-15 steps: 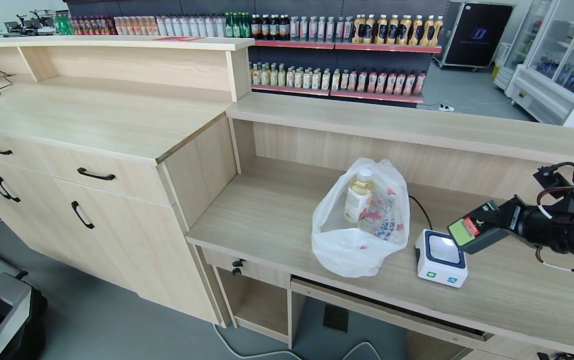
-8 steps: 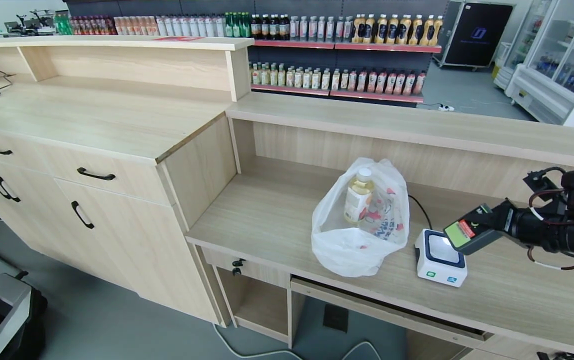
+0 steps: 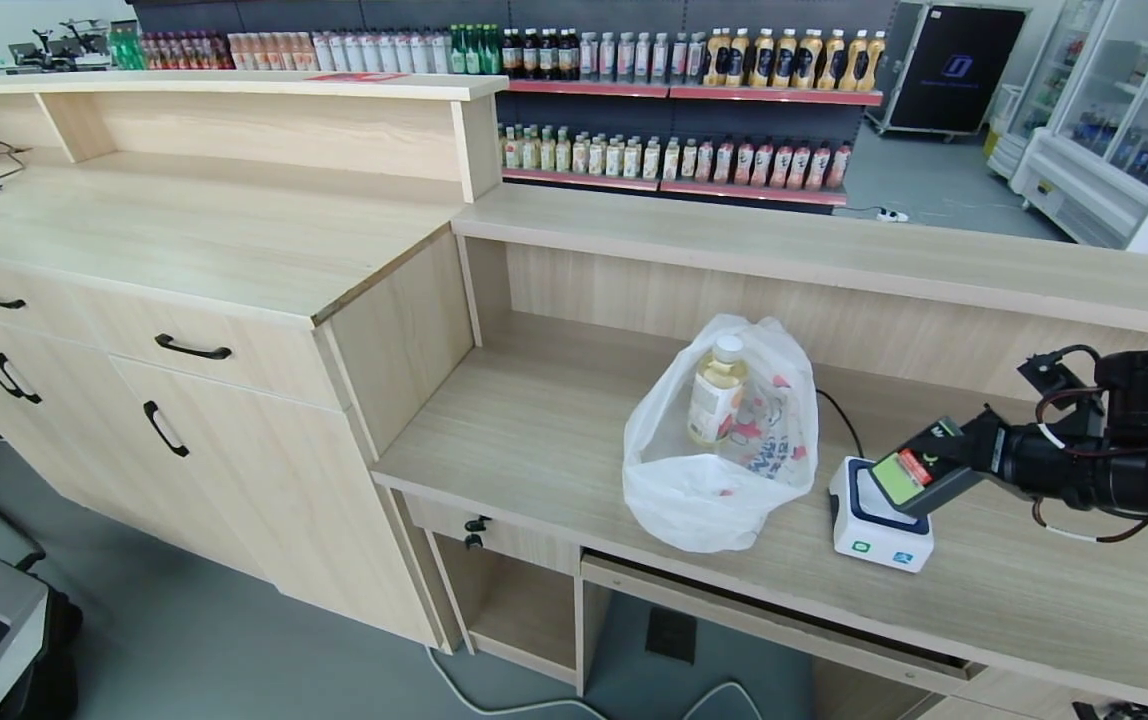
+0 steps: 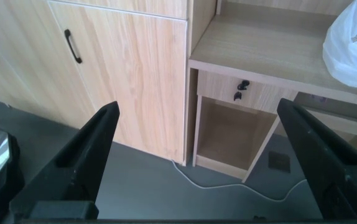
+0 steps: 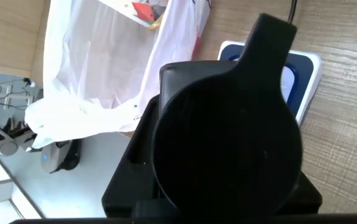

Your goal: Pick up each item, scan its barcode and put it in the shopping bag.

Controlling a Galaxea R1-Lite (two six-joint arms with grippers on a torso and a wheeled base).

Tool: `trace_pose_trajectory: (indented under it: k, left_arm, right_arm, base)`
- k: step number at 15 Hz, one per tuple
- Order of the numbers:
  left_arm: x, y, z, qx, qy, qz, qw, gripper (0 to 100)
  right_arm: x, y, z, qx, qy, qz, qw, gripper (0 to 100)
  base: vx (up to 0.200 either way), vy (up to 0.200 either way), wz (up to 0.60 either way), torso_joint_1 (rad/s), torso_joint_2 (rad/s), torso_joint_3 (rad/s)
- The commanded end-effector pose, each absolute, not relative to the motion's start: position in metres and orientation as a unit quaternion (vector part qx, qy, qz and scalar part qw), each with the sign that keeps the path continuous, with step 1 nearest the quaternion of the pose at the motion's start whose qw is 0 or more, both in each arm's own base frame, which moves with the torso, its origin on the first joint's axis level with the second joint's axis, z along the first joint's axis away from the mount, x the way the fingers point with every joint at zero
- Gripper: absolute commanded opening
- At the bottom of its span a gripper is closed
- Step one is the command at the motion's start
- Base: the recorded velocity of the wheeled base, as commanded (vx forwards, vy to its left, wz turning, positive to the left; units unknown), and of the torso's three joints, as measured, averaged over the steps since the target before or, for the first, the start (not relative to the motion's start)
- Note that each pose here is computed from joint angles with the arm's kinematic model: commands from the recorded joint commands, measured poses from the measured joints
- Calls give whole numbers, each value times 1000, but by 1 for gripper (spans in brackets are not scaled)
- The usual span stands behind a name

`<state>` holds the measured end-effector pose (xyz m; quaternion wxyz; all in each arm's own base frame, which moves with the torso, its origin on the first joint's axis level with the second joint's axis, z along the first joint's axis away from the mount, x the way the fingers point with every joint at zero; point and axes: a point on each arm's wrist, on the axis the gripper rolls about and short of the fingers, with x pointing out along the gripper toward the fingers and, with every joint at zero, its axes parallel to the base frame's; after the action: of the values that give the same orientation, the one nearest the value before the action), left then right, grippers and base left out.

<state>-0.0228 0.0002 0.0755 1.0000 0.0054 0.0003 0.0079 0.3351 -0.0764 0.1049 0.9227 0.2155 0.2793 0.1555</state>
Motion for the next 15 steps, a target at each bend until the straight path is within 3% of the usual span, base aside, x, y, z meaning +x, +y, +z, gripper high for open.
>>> trace_pose_trajectory:
  k: [1, 15]
  left_arm:
    - [-23, 0, 75, 5, 0, 8, 1000, 100]
    - [-23, 0, 75, 5, 0, 8, 1000, 100]
  right_arm:
    - [339, -77, 99, 219, 284, 161, 920, 0]
    - [368, -84, 79, 207, 284, 189, 917, 0]
  base:
    - [0, 0, 0, 0, 0, 0]
    - [0, 0, 0, 0, 0, 0]
